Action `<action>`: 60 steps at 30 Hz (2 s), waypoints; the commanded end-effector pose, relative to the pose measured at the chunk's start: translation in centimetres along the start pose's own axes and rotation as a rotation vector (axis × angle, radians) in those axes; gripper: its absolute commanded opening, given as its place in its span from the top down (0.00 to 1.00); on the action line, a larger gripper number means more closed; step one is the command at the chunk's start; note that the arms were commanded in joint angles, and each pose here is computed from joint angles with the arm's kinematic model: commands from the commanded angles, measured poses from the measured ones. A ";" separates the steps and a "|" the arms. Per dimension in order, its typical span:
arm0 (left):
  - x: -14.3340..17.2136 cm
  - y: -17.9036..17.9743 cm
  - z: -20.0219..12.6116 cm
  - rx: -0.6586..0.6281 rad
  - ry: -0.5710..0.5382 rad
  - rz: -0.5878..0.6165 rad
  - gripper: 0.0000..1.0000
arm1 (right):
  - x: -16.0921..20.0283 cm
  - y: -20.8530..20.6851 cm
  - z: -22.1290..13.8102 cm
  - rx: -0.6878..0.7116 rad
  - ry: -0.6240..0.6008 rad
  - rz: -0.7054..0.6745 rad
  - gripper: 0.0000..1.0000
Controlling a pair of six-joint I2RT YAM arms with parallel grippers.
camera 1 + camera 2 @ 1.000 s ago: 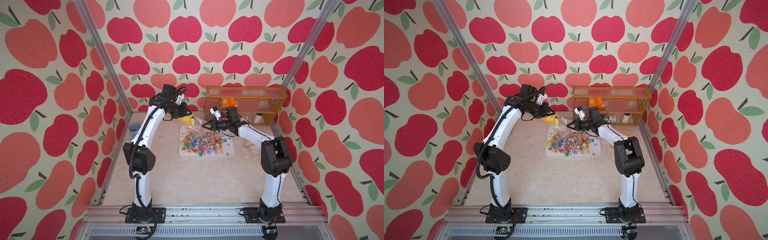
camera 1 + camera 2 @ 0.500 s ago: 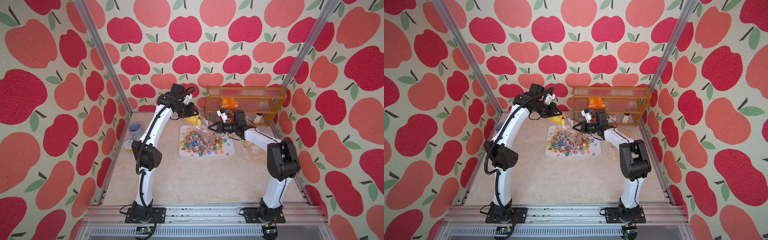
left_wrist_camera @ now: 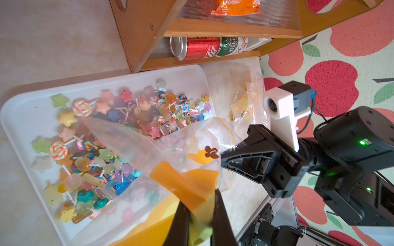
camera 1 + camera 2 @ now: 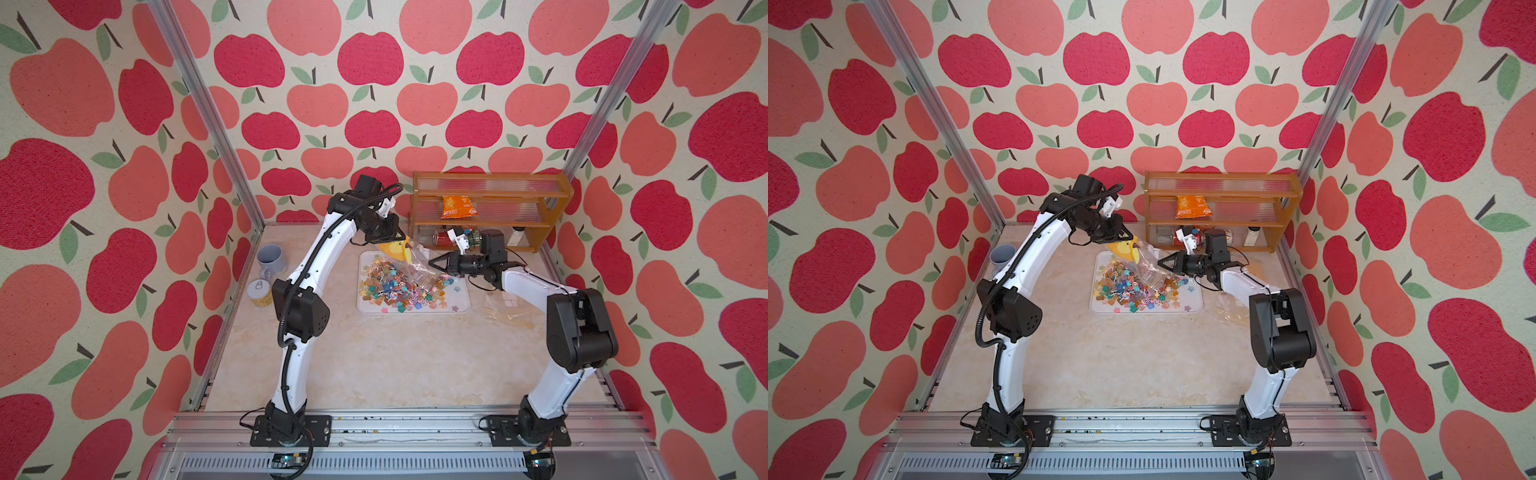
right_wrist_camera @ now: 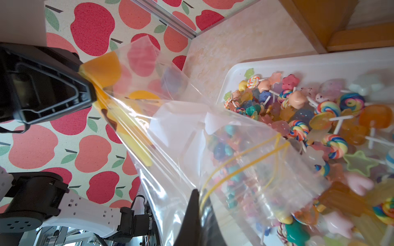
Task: Pour candies out of the ziploc bag
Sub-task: 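Pour the candies out of the ziploc bag onto the tray.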
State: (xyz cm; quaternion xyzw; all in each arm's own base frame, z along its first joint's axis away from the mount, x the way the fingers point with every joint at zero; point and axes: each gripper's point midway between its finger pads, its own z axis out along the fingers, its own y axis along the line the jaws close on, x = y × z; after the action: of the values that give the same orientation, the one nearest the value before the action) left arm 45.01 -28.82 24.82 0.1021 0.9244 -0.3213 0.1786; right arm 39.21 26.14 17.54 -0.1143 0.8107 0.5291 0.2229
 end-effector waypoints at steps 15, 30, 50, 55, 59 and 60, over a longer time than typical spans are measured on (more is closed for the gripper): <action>-2.2 3.3 -0.6 -0.061 -0.102 0.012 0.79 | 1.9 -4.1 1.2 0.114 0.076 0.138 1.00; -1.2 3.9 0.0 -0.073 -0.067 -0.003 0.63 | 1.4 -4.2 1.6 0.104 0.079 0.138 1.00; 3.9 3.3 -1.7 -0.105 -0.062 0.071 0.08 | 0.6 -4.4 2.7 0.066 0.074 0.174 1.00; 3.0 4.1 0.3 -0.127 -0.081 0.085 0.09 | 0.5 -3.7 2.7 0.062 0.074 0.160 1.00; 2.7 4.9 1.8 -0.170 -0.066 0.092 0.15 | 0.4 -3.6 2.7 0.061 0.075 0.159 1.00; 2.8 4.8 2.2 -0.169 -0.059 0.095 0.18 | 0.5 -3.6 2.8 0.060 0.077 0.158 1.00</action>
State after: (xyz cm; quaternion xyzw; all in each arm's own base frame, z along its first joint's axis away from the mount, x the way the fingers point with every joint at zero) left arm 43.46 -25.72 19.54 0.1095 0.9378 -0.2523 0.2117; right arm 40.72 26.58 12.38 -0.0536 0.8487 0.5051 0.1474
